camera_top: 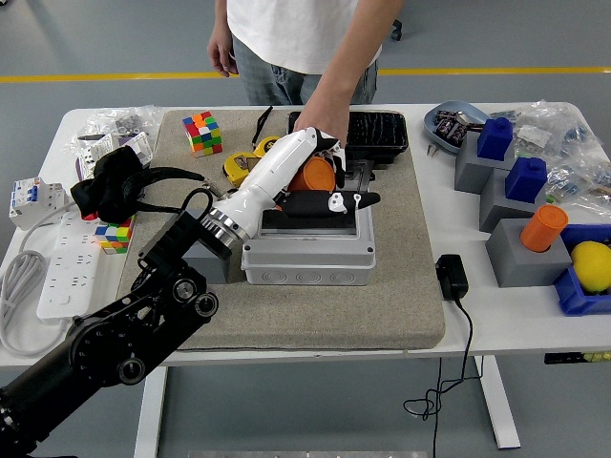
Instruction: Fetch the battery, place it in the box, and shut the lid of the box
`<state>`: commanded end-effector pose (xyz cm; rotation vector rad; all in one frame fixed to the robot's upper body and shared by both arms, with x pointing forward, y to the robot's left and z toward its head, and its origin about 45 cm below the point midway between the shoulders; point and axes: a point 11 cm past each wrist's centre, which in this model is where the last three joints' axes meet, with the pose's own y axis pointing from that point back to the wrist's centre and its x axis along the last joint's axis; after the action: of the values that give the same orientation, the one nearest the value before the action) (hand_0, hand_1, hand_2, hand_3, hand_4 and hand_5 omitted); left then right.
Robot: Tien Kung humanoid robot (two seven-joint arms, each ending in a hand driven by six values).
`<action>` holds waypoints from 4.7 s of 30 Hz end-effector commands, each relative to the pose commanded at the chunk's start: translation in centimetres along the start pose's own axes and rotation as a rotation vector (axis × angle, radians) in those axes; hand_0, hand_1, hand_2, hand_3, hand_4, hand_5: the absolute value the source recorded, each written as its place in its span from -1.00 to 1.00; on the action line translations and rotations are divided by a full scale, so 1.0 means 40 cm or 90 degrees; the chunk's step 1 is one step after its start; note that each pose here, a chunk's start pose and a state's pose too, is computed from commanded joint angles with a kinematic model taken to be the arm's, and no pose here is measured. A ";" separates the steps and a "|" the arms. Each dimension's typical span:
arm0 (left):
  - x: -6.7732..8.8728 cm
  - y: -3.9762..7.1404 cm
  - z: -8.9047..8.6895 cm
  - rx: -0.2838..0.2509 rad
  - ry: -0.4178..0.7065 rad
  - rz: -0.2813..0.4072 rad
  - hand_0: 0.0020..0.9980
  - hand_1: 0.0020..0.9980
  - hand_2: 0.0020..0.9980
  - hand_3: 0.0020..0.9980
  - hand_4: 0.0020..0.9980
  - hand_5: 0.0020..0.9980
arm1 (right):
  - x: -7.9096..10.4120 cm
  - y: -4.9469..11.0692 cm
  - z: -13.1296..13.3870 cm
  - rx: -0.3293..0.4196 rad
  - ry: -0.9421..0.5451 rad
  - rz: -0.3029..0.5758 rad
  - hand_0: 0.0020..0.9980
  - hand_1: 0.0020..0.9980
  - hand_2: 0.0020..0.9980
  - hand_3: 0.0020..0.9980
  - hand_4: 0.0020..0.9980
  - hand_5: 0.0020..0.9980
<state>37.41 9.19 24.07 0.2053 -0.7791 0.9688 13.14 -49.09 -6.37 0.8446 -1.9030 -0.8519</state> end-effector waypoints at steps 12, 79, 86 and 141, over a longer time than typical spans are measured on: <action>-0.083 -0.017 -0.043 0.028 0.026 -0.078 -0.90 -1.00 -0.99 -1.00 1.00 0.20 | -0.001 0.000 -0.005 0.002 0.000 -0.001 0.61 0.50 0.49 0.60 1.00 1.00; -0.099 -0.022 -0.150 0.058 -0.018 -0.139 0.76 0.68 0.57 0.50 1.00 0.35 | 0.000 0.000 -0.007 0.002 0.003 -0.001 0.61 0.49 0.49 0.60 1.00 1.00; -0.115 -0.033 -0.100 0.035 -0.029 -0.176 0.83 0.78 0.66 0.54 1.00 0.38 | -0.001 0.000 -0.005 0.002 0.001 -0.001 0.61 0.50 0.49 0.60 1.00 1.00; 0.136 -0.038 -0.131 0.088 0.590 0.134 1.00 1.00 0.98 0.93 1.00 1.00 | -0.005 0.001 0.000 -0.002 -0.002 -0.002 0.60 0.49 0.48 0.60 1.00 1.00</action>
<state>43.01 14.47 24.27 -0.2122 0.1214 1.1698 13.21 -48.92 -6.43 0.8454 -1.9031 -0.8593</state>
